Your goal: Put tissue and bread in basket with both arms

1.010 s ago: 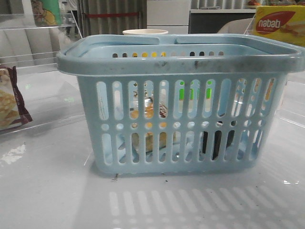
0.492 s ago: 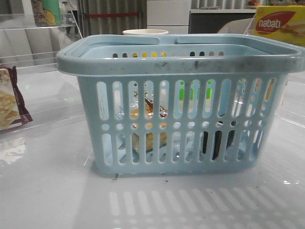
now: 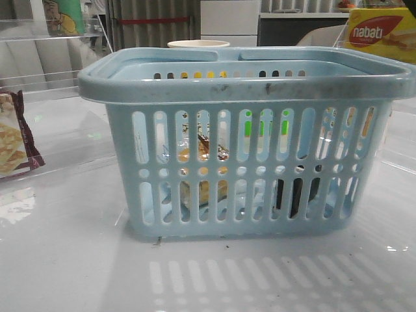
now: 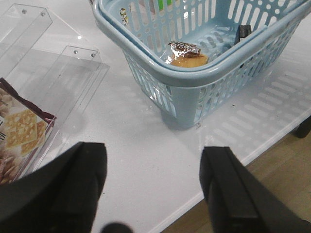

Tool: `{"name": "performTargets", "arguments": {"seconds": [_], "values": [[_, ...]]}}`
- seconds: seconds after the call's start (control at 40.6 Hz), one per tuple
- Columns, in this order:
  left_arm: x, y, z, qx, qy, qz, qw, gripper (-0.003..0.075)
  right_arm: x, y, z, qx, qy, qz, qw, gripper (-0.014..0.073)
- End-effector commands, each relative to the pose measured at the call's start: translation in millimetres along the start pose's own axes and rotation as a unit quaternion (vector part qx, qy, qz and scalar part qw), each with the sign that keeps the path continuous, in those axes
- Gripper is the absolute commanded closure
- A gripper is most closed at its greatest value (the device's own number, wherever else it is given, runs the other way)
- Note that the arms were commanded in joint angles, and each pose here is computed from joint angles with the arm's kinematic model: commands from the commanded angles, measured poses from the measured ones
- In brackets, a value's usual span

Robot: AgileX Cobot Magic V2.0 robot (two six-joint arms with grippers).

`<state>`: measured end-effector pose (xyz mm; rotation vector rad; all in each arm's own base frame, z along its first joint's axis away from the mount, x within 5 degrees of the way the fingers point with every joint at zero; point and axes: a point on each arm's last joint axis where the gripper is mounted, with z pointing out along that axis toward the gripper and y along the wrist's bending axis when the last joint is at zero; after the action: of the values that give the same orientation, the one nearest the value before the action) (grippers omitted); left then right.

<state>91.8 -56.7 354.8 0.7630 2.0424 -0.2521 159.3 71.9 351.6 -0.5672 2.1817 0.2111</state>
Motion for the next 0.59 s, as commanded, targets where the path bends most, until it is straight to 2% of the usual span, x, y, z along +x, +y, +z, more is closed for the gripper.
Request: {"name": "performTargets", "arguments": {"seconds": [0.0, 0.148, 0.345, 0.566], "values": [[-9, 2, -5, -0.009, -0.042, -0.007, 0.999, 0.0246, -9, -1, -11, 0.008, -0.036, -0.01, 0.999, 0.0049], [-8, 2, -4, -0.009, -0.04, -0.007, 0.999, 0.0246, 4, 0, -29, 0.008, -0.036, -0.004, 0.999, 0.0098], [-8, 2, -4, -0.009, -0.04, -0.007, 0.999, 0.0246, 30, 0, -55, 0.028, -0.047, 0.013, 0.998, 0.0098], [-8, 2, -4, -0.008, -0.038, -0.009, 0.999, 0.0246, 50, -1, -66, 0.043, -0.054, 0.022, 0.997, 0.0098]]}}
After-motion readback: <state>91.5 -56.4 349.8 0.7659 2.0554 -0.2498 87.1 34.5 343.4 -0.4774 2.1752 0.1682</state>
